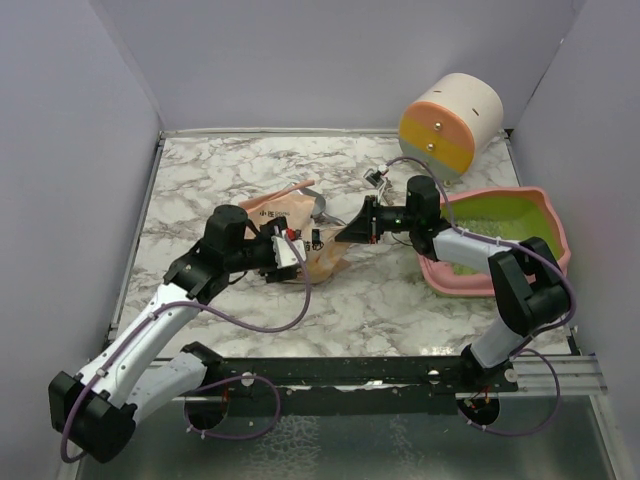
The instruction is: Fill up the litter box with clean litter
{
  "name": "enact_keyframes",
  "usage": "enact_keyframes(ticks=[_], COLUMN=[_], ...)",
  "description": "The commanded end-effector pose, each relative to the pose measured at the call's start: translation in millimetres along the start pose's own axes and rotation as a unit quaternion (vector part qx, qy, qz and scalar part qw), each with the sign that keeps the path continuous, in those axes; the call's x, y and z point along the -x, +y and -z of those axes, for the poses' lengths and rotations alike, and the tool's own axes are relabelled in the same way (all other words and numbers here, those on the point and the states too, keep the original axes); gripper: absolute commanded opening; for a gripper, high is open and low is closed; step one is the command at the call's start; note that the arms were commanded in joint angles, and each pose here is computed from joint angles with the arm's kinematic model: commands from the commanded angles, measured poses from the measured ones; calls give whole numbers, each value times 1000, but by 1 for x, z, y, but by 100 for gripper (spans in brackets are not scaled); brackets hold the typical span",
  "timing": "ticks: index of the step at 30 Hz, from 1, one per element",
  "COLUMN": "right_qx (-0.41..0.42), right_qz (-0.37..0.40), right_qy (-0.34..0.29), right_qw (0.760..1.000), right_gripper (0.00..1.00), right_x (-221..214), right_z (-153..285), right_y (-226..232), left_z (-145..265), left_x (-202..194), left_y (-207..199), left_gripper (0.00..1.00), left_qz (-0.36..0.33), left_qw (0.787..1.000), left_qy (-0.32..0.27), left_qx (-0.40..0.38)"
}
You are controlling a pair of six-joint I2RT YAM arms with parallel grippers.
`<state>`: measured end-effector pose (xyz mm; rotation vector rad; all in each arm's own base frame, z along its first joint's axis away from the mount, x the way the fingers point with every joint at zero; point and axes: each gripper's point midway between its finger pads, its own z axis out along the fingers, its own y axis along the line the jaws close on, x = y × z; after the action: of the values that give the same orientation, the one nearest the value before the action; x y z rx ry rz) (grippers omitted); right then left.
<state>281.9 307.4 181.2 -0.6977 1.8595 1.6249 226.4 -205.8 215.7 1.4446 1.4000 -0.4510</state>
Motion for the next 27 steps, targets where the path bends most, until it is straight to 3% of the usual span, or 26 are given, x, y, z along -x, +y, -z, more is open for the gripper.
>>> enact_keyframes(ticks=[1, 10, 18, 27], right_qx=[17, 24, 25, 23], right_qz=[41, 41, 39, 39], right_qy=[-21, -9, -3, 3], right_qw=[999, 999, 999, 999], right_gripper=[1, 1, 1, 1], right_x=[27, 20, 16, 11], right_z=[6, 10, 11, 13], right_y=[25, 33, 33, 34], left_z=[-11, -28, -46, -53], left_x=[-6, -12, -27, -39], left_y=[23, 52, 18, 5], left_gripper=[73, 75, 76, 75], left_qz=[-73, -162, -109, -77], left_qw=[996, 983, 992, 986], left_qy=[25, 44, 59, 97], left_qx=[44, 80, -32, -107])
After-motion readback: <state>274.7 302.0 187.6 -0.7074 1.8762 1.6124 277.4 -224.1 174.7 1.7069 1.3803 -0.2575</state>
